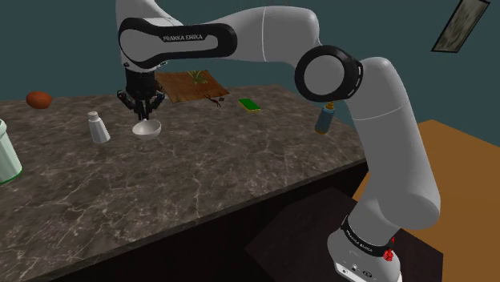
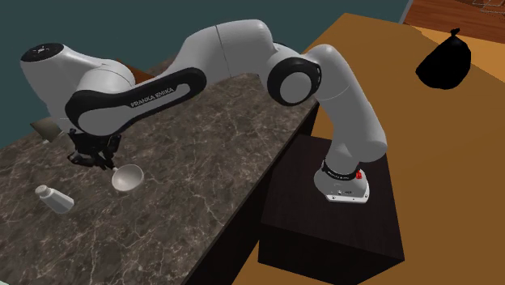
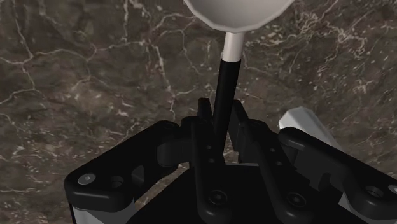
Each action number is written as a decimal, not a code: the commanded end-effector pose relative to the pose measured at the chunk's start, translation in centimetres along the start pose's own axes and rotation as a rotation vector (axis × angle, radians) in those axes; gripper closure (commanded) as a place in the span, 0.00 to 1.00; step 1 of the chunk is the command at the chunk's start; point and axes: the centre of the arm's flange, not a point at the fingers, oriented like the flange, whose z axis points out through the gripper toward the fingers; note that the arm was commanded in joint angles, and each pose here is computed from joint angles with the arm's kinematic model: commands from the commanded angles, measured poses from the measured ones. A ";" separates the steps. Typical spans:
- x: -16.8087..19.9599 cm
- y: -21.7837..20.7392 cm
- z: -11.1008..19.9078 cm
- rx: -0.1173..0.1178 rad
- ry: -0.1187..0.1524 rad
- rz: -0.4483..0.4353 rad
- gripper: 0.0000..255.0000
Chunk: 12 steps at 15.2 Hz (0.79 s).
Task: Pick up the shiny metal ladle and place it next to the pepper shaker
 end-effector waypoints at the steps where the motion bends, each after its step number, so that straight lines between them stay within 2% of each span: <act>1: -0.1 0.1 1.1 0.001 0.000 0.000 1.00; 12: -0.8 0.6 6.8 0.001 0.000 0.000 1.00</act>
